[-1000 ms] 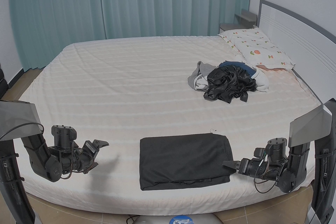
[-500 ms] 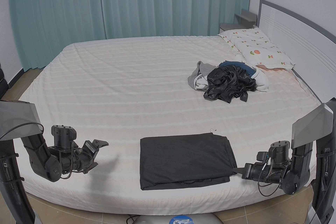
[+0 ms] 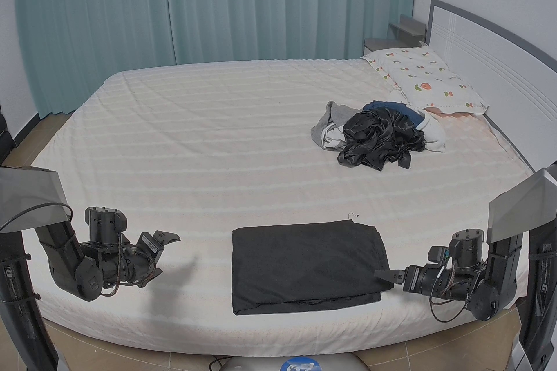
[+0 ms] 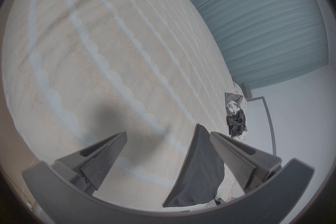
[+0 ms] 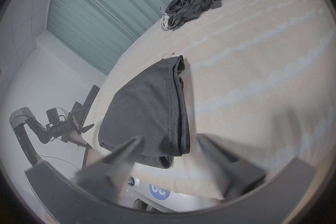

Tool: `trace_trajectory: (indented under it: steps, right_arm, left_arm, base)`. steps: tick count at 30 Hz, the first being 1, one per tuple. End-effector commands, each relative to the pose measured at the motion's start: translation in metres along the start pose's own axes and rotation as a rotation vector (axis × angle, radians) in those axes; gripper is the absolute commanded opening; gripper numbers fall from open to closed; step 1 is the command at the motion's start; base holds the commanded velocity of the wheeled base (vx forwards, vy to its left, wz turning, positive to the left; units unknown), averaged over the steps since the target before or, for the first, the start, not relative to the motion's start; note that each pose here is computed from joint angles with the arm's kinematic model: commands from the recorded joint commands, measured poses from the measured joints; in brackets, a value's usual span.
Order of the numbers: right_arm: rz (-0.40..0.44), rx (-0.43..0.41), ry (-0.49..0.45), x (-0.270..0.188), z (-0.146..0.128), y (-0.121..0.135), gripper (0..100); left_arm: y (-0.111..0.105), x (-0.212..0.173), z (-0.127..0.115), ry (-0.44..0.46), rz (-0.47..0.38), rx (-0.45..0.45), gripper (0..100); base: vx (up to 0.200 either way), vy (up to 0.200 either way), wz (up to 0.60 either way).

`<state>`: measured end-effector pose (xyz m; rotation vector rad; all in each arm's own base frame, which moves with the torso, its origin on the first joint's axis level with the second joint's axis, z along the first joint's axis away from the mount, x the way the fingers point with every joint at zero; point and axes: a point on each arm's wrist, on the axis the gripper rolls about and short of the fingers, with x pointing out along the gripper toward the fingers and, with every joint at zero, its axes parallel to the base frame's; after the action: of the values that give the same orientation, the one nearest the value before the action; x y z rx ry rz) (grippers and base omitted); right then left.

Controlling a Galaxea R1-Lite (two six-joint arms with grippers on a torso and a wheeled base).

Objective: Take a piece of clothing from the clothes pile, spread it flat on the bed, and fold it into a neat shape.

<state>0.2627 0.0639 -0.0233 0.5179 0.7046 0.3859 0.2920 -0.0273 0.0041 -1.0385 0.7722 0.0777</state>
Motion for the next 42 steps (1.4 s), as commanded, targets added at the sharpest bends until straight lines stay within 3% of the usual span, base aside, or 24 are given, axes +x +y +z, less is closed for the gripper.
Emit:
trace_trajectory:
  steps: [1,6,11,18,31,42]
  right_arm:
    - [0.028,-0.019,-0.113,-0.012,0.026,0.01,100]
    - [-0.046,0.004,-0.114,-0.015,0.017,0.008,100]
    - [-0.089,0.19,-0.176,-0.024,0.021,-0.002,100]
    - [-0.105,0.333,-0.158,-0.026,0.012,-0.007,100]
    - [-0.107,0.354,-0.161,-0.028,0.011,-0.007,100]
    - [-0.127,0.371,-0.168,-0.031,0.012,-0.013,100]
  left_arm:
    - [0.001,0.0,0.0,0.0,0.002,-0.002,100]
    - [0.001,0.002,-0.001,-0.031,0.025,0.0,100]
    - [0.0,0.003,-0.002,-0.032,0.027,0.006,100]
    - [0.0,0.003,-0.002,-0.032,0.025,-0.001,100]
    - [0.0,0.003,-0.002,-0.033,0.025,0.002,100]
    - [-0.002,0.0,-0.002,-0.037,0.016,0.01,100]
  base:
    - [0.0,0.0,0.0]
    - [0.0,0.0,0.0]
    - [0.0,0.0,0.0]
    - [0.0,0.0,0.0]
    - [0.0,0.0,0.0]
    - [-0.164,0.0,0.0]
